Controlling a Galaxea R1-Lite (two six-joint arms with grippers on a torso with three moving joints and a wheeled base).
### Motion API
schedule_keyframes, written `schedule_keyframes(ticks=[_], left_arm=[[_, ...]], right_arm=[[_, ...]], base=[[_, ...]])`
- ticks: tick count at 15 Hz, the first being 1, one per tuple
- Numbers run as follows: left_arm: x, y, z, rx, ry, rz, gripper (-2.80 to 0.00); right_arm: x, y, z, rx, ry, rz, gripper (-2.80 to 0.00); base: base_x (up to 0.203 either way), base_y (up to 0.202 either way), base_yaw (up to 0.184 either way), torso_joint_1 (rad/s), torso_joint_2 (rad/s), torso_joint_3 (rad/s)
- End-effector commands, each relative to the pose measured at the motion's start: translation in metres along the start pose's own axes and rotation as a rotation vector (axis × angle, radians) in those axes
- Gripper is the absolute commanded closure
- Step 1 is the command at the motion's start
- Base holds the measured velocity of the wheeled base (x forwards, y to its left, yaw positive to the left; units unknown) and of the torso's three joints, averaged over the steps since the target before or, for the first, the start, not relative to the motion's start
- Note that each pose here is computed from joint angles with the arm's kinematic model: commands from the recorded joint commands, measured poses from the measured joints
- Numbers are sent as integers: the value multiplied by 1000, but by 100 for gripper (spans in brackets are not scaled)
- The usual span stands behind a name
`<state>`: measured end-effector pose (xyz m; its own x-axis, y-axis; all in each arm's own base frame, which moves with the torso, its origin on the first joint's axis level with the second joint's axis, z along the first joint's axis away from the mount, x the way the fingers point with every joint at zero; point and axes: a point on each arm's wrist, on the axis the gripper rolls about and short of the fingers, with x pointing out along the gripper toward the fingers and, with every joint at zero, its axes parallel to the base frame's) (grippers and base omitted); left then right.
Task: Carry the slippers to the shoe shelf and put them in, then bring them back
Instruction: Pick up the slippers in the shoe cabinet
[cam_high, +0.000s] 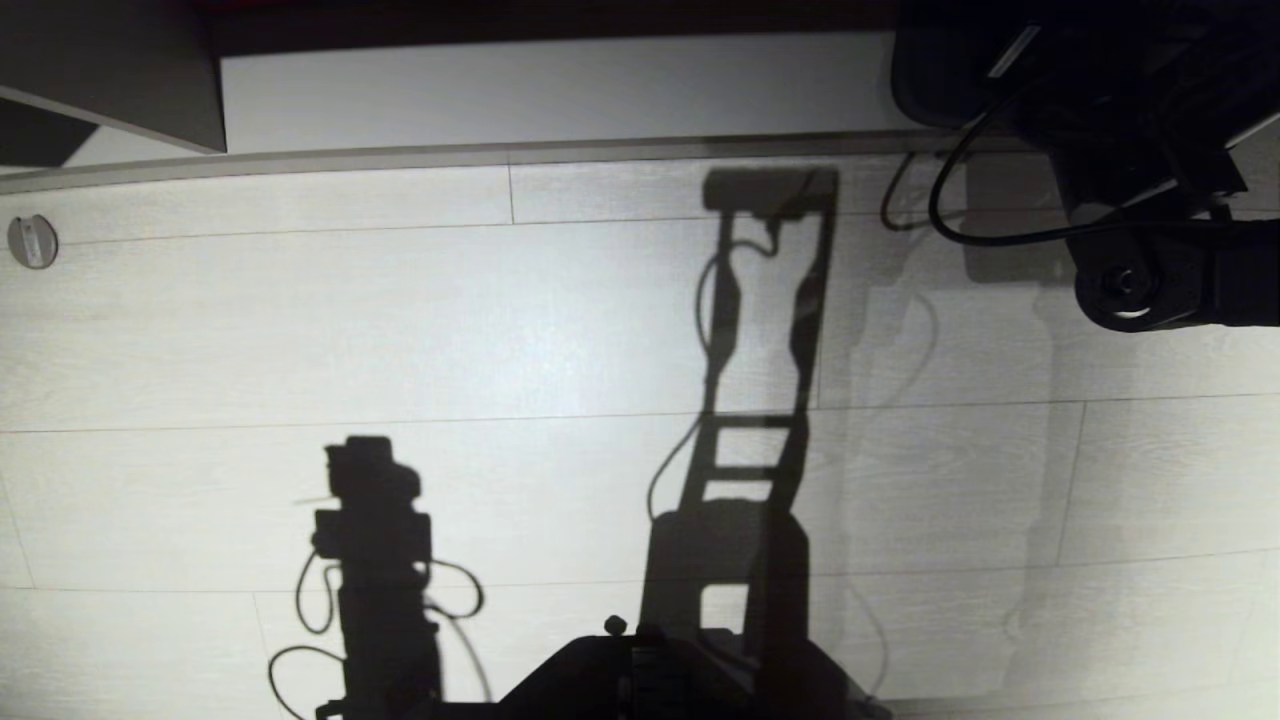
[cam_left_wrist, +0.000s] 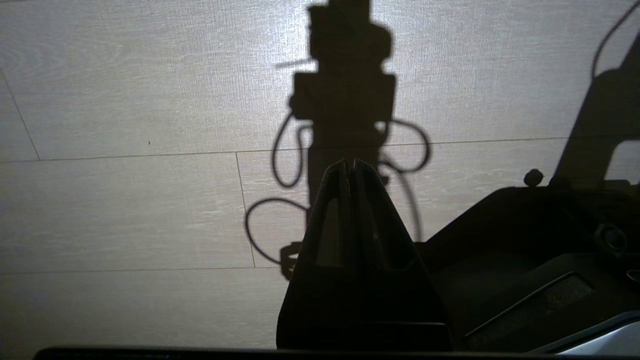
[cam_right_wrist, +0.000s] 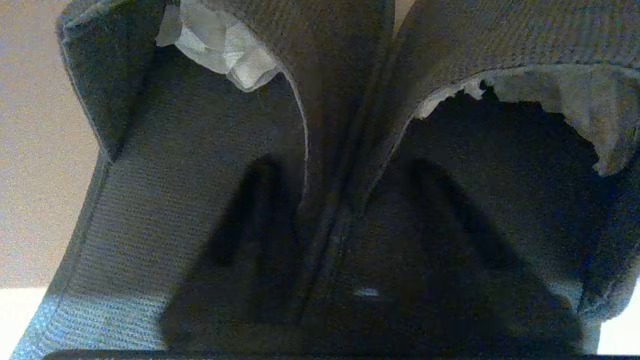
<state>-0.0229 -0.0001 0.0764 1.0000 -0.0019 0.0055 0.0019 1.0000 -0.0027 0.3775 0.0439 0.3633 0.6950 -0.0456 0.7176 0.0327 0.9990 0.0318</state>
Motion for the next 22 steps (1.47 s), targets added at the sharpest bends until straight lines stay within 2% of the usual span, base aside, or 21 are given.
schedule_keyframes(ticks=[1,9,14,19,22], left_arm=[[0,0,0,0,-1,0,0],[0,0,0,0,-1,0,0],[0,0,0,0,-1,0,0],[0,0,0,0,-1,0,0],[0,0,0,0,-1,0,0]], right_arm=[[0,0,3,4,-11,-1,0],[0,-2,7,11,-16,-4,0],[-5,-4,23,33,-24,-4,0],[-24,-4,34,45,32,6,0],[-44,-6,52,51,82,4,0]], base=[[0,0,0,0,0,0],[0,0,0,0,0,0],[0,0,0,0,0,0],[0,0,0,0,0,0],[0,0,0,0,0,0]])
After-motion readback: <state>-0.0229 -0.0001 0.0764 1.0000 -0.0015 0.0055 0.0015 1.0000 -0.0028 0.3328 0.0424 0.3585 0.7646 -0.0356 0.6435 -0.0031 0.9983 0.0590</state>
